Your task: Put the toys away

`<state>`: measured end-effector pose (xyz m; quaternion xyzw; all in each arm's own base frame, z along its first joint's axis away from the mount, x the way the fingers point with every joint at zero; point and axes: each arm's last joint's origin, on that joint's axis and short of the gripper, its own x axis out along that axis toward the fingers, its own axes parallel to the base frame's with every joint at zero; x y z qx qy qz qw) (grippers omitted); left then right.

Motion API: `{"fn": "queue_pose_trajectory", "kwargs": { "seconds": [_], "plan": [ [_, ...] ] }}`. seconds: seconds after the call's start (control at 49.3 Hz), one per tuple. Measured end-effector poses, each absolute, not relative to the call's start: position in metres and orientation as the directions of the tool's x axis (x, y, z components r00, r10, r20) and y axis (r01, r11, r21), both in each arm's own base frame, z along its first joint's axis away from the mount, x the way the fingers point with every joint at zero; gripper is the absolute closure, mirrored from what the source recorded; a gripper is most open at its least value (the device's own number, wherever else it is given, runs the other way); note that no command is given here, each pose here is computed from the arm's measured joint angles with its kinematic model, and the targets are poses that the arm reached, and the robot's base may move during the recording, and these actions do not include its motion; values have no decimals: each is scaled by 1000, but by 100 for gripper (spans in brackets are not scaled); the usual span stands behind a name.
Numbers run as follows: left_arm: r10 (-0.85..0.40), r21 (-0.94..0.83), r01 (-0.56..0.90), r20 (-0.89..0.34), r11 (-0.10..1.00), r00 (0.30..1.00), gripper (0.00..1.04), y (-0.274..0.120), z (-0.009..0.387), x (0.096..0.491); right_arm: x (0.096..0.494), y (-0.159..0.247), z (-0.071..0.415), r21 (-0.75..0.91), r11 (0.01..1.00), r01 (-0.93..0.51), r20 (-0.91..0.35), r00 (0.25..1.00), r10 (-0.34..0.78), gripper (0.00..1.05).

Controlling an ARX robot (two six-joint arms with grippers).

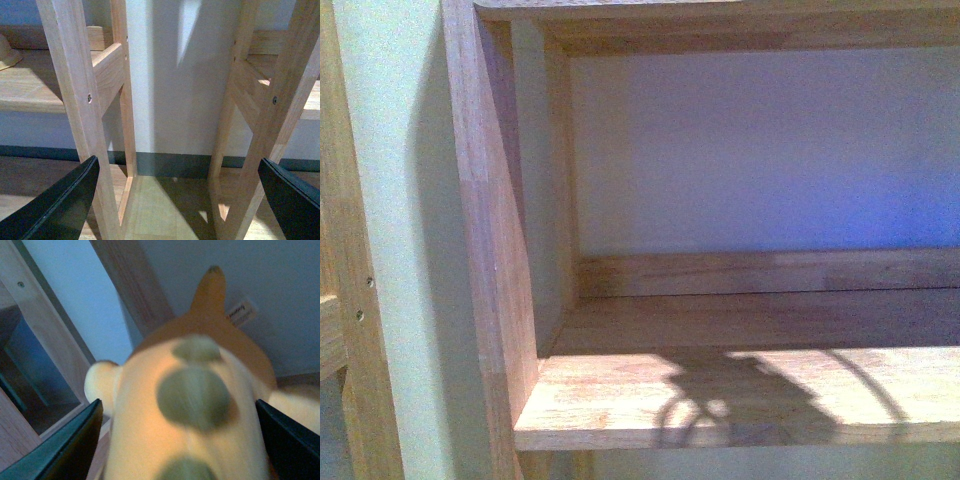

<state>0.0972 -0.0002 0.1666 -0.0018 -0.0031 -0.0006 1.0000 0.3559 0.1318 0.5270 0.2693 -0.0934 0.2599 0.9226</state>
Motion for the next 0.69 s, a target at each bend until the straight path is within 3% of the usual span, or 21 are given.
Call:
{"fn": "queue_pose_trajectory", "kwargs": {
  "seconds": [0.426,0.69],
  "plan": [
    [-1,-4,1,6,1000,1000,6,0,167,97,305,90,549,375,804,-462,409,861,304,6],
    [-2,-4,2,6,1000,1000,6,0,167,97,248,66,547,232,892,-388,475,845,244,6]
  ]
}}
